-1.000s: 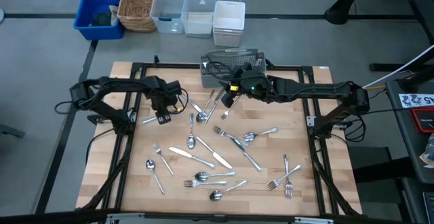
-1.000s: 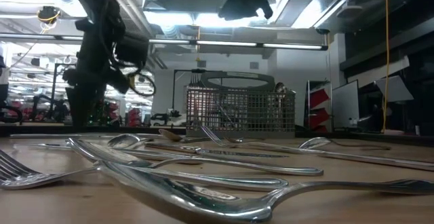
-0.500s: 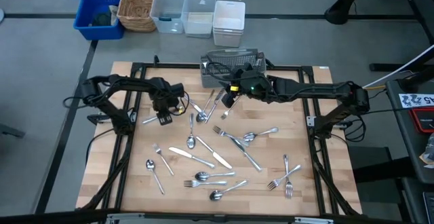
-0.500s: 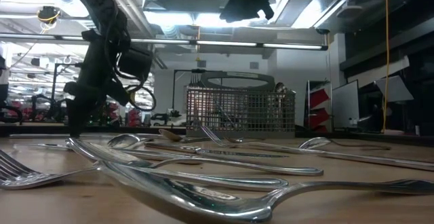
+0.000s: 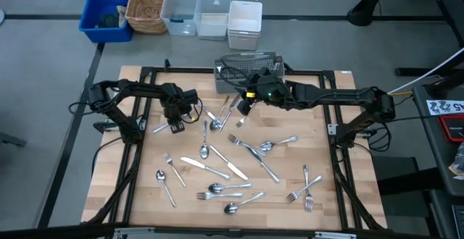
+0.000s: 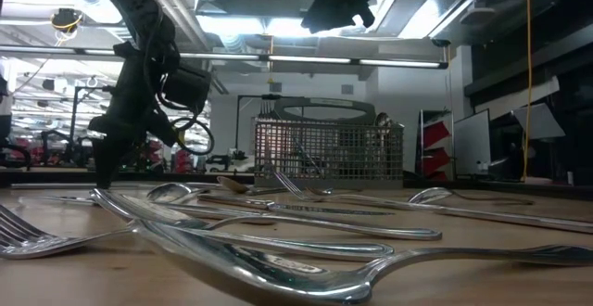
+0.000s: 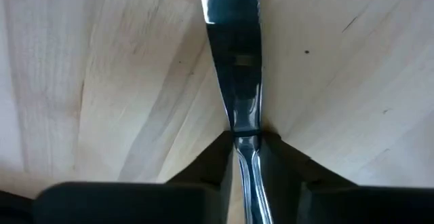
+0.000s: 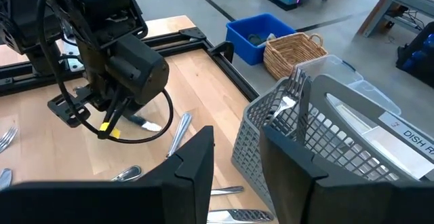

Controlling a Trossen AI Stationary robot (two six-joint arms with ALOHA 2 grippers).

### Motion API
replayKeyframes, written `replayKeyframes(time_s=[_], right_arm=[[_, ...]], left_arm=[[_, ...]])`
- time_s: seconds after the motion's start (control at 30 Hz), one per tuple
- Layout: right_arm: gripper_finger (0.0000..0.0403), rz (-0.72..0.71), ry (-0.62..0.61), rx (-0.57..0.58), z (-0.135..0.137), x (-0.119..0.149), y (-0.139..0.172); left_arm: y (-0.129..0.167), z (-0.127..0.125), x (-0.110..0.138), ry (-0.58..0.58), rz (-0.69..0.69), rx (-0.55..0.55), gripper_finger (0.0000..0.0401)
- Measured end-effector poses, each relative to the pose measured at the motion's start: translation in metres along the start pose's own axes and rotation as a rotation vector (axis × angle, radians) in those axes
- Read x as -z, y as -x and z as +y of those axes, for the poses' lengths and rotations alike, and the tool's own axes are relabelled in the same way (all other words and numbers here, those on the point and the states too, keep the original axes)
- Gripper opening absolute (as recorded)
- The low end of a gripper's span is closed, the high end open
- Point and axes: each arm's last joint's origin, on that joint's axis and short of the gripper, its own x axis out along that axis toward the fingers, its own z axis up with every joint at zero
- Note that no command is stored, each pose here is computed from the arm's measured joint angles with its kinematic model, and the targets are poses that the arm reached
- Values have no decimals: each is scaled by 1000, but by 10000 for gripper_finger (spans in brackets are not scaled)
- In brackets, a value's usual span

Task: Sort silverware
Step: Put the silver knife into the dishwasher utensil holder

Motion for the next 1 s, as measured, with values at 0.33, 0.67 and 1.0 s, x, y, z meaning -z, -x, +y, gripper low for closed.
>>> replayKeyframes(time_s=[0.33,0.67,1.0], right_arm=[[120,-16,-5,-2,-2,-3,5],[120,-30,-10,-3,-4,-6,10],[120,-36,-6,-3,-5,-8,13]], left_arm=[[0,0,0,26,1,8,21],[11,-1,4,58,-74,63,20],[20,-4,2,81,-120,200,19]])
